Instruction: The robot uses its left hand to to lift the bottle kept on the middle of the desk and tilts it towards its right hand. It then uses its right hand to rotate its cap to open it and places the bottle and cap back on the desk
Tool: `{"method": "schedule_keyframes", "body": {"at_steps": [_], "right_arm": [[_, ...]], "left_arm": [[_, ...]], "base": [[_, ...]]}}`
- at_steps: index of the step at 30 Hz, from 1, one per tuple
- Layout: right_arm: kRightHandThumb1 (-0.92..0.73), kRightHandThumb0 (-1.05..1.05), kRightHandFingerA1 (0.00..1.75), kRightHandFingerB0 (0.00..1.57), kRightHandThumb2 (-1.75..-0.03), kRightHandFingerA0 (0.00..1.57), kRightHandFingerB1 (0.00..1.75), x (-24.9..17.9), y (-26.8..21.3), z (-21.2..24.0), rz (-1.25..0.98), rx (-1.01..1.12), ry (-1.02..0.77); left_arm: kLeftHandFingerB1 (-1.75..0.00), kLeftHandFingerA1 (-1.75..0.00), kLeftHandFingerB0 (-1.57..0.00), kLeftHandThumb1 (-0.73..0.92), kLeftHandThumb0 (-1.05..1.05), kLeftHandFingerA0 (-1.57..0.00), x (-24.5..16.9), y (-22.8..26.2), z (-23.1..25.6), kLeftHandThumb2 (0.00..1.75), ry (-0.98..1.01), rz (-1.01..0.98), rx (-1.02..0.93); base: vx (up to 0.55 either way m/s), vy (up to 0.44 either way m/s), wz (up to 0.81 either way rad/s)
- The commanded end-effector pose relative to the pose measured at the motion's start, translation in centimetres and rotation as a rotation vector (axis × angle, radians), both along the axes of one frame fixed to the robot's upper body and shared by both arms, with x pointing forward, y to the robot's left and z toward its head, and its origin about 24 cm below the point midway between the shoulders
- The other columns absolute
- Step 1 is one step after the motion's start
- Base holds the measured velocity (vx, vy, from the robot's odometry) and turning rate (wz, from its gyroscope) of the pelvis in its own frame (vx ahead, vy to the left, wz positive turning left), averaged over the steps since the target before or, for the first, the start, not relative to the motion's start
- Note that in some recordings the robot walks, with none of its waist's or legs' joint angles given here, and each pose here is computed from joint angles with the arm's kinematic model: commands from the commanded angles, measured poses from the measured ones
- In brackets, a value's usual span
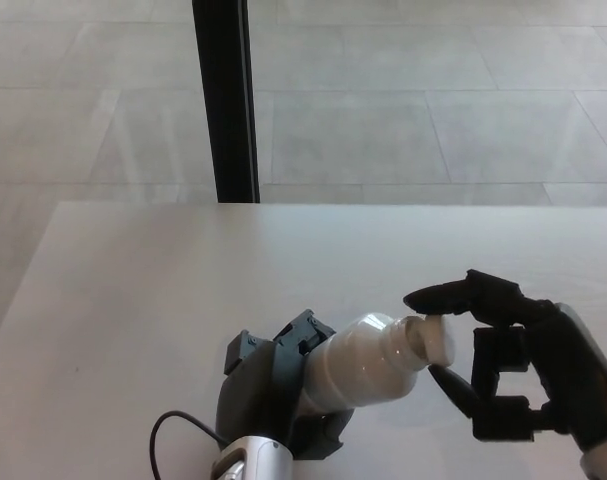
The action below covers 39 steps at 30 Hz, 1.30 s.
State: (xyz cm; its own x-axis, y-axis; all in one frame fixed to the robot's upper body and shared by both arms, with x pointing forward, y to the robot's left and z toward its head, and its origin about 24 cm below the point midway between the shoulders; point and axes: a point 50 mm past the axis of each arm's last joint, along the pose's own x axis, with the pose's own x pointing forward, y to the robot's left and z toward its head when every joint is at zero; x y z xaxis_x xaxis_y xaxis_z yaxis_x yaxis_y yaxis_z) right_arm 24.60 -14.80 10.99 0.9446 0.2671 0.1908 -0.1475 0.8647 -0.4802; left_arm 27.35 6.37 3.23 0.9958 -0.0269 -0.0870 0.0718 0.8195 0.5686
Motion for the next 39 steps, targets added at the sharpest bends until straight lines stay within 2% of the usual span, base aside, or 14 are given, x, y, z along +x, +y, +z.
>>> {"method": "schedule_keyframes", "body": {"at_steps": [1, 7, 8, 9, 12, 13, 15, 16, 18, 20, 25, 26, 29, 39], "right_arm": [[-0.55, -0.19, 1.60, 0.90, -1.13, 1.01, 0.87, 0.1, -0.3, -0.1, -0.042, 0.000, -0.025], [-0.55, -0.20, 1.61, 0.89, -1.14, 1.03, 0.87, 0.7, -1.5, -0.1, -0.071, -0.040, -0.027], [-0.53, -0.20, 1.63, 0.90, -1.16, 1.02, 0.88, 0.8, -1.8, -0.2, -0.077, -0.044, -0.025], [-0.52, -0.20, 1.63, 0.90, -1.15, 1.01, 0.87, 1.0, -2.4, -0.3, -0.089, -0.061, -0.020], [-0.53, -0.20, 1.64, 0.90, -1.12, 1.01, 0.87, 1.2, -2.8, -0.5, -0.099, -0.092, -0.007], [-0.54, -0.21, 1.31, 0.86, -1.15, 1.23, 0.89, 1.2, -3.0, -0.7, -0.103, -0.108, 0.003], [-0.51, -0.20, 1.61, 0.91, -1.12, 1.01, 0.87, 1.4, -3.6, -1.0, -0.110, -0.129, 0.018], [-0.53, -0.19, 1.30, 0.87, -1.15, 1.22, 0.89, 1.5, -3.9, -1.1, -0.115, -0.130, 0.026], [-0.52, -0.20, 1.61, 0.91, -1.10, 1.00, 0.86, 1.6, -4.2, -1.3, -0.125, -0.145, 0.029], [-0.57, -0.23, 1.62, 0.92, -1.06, 1.01, 0.85, 1.7, -4.8, -1.7, -0.157, -0.198, 0.048], [-0.59, -0.23, 1.61, 0.91, -1.00, 0.99, 0.83, 2.0, -4.8, -3.0, -0.144, -0.252, 0.120], [-0.58, -0.22, 1.64, 0.90, -1.01, 0.99, 0.83, 2.1, -4.8, -4.0, -0.122, -0.296, 0.163], [-0.64, -0.23, 1.60, 0.90, -0.96, 0.96, 0.80, 2.0, -4.8, -6.2, -0.083, -0.451, 0.251], [-0.64, -0.31, 1.33, 0.92, -0.77, 0.89, 0.77, 2.4, -5.0, -10.8, 0.040, -0.891, 0.343]], "left_arm": [[-1.12, -1.67, -0.62, 0.71, 0.05, -0.69, -0.5, 1.5, -2.2, 0.86, 0.115, 0.031, 0.087], [-1.42, -1.75, -0.67, 0.68, 0.06, -0.76, 0.4, 3.2, -1.3, 0.95, 0.130, 0.035, 0.154], [-1.05, -1.71, -0.67, 0.71, 0.02, -0.73, 0.7, 3.7, -1.1, 0.85, 0.141, 0.027, 0.207], [-0.70, -1.08, -0.60, 0.78, -0.05, -0.75, 1.4, 4.6, -0.5, 0.75, 0.171, -0.008, 0.349], [-0.67, -1.05, -0.62, 0.79, -0.05, -0.80, 2.2, 5.6, 0.4, 0.73, 0.194, -0.050, 0.519], [-0.65, -0.90, -0.67, 0.79, -0.06, -0.82, 2.6, 6.1, 1.0, 0.71, 0.191, -0.080, 0.590], [-0.76, -0.99, -0.74, 0.81, -0.10, -0.84, 3.5, 7.2, 2.4, 0.70, 0.192, -0.126, 0.759], [-0.69, -0.90, -0.68, 0.83, -0.12, -0.81, 3.9, 7.7, 3.0, 0.68, 0.226, -0.130, 0.823], [-0.62, -0.87, -0.58, 0.84, -0.16, -0.77, 4.4, 8.1, 3.6, 0.62, 0.278, -0.126, 0.874], [-0.61, -1.21, -0.62, 0.68, -0.19, -0.76, 5.2, 8.9, 4.3, 0.61, 0.342, -0.132, 1.002], [-0.55, -1.12, -0.56, 0.69, -0.28, -0.78, 5.7, 8.7, 4.6, 0.60, 0.458, -0.186, 1.160], [-0.50, -0.82, -0.50, 0.68, -0.30, -0.77, 5.9, 8.1, 4.4, 0.60, 0.511, -0.213, 1.170], [-0.52, -1.05, -0.49, 0.65, -0.31, -0.71, 5.9, 7.1, 3.8, 0.59, 0.573, -0.229, 1.118], [-0.53, -0.91, -0.45, 0.68, -0.32, -0.64, 5.5, 5.1, 2.5, 0.64, 0.661, -0.271, 1.023]], "base": [[0.00, 0.000, 0.00], [0.00, 0.000, 0.00], [0.00, 0.000, 0.00], [0.00, 0.000, 0.00], [0.00, 0.000, 0.00], [0.00, 0.000, 0.00], [0.00, 0.000, 0.00], [0.00, 0.000, 0.00], [0.00, 0.000, 0.00], [0.00, 0.000, 0.00], [0.00, 0.000, 0.00], [0.00, 0.000, 0.00], [0.00, 0.000, 0.00], [0.00, 0.000, 0.00]]}}
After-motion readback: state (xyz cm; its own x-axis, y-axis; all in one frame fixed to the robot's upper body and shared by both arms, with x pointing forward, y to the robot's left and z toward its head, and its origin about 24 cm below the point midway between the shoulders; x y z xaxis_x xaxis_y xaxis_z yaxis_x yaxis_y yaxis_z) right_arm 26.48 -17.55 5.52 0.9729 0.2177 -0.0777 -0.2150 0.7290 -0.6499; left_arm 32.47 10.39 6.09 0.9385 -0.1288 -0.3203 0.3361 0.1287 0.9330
